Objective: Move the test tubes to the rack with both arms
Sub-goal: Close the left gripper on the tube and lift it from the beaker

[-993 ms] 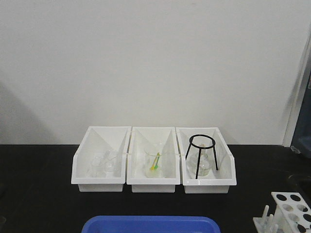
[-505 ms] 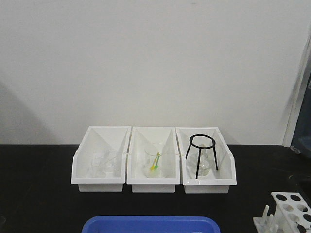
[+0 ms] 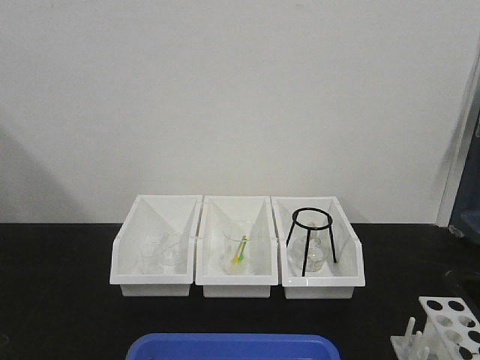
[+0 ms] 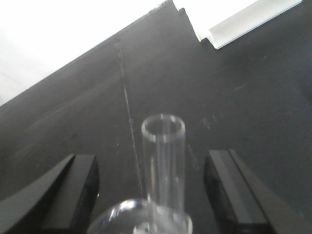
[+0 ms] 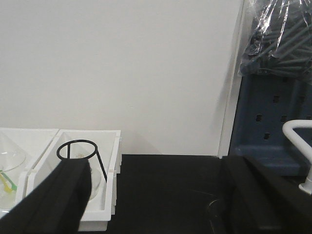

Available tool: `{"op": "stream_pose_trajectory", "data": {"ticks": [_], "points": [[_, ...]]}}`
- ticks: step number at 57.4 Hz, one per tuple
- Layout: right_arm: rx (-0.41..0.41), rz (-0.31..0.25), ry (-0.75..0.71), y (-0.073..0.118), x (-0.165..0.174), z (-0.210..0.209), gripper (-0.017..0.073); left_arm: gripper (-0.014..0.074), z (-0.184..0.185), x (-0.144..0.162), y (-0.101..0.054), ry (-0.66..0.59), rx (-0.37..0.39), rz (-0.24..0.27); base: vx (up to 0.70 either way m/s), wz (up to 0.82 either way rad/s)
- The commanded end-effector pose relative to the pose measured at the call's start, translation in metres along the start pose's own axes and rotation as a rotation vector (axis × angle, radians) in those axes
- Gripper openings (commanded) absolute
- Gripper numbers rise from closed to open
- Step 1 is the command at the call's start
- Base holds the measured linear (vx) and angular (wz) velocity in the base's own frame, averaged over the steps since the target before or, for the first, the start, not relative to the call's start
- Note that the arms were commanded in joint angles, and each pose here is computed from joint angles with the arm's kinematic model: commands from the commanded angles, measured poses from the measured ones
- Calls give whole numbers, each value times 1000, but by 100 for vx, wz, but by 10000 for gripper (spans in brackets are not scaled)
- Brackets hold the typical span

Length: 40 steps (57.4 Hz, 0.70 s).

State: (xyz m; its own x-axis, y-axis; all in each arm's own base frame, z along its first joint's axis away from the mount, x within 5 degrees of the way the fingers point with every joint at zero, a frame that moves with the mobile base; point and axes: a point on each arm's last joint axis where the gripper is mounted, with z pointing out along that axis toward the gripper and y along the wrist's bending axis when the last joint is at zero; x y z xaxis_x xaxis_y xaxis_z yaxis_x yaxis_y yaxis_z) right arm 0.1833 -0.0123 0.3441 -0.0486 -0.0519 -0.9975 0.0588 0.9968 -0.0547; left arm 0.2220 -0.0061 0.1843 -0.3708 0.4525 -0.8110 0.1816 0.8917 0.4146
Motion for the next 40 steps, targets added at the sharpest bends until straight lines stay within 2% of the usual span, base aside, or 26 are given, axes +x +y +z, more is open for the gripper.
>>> {"op": "stream_pose_trajectory", "data": {"ticks": [1, 11, 16, 22, 35, 40], "points": [[-3, -20, -125, 0, -20, -2, 575, 514, 9, -23, 13, -119, -75, -16, 0, 0], [-3, -20, -125, 0, -20, -2, 575, 480, 20, -23, 12, -104, -68, -15, 0, 0], [-3, -21, -129, 0, -20, -2, 575, 433, 20, -22, 12, -96, -64, -15, 0, 0], [-4, -21, -143, 0, -22, -3, 575, 316, 20, -23, 12, -102, -68, -15, 0, 0], [-6, -21, -165, 0, -24, -3, 575, -3, 20, -23, 12, -104, -69, -16, 0, 0], [-6, -21, -165, 0, -24, -3, 575, -23, 20, -23, 12, -107, -71, -16, 0, 0]]}}
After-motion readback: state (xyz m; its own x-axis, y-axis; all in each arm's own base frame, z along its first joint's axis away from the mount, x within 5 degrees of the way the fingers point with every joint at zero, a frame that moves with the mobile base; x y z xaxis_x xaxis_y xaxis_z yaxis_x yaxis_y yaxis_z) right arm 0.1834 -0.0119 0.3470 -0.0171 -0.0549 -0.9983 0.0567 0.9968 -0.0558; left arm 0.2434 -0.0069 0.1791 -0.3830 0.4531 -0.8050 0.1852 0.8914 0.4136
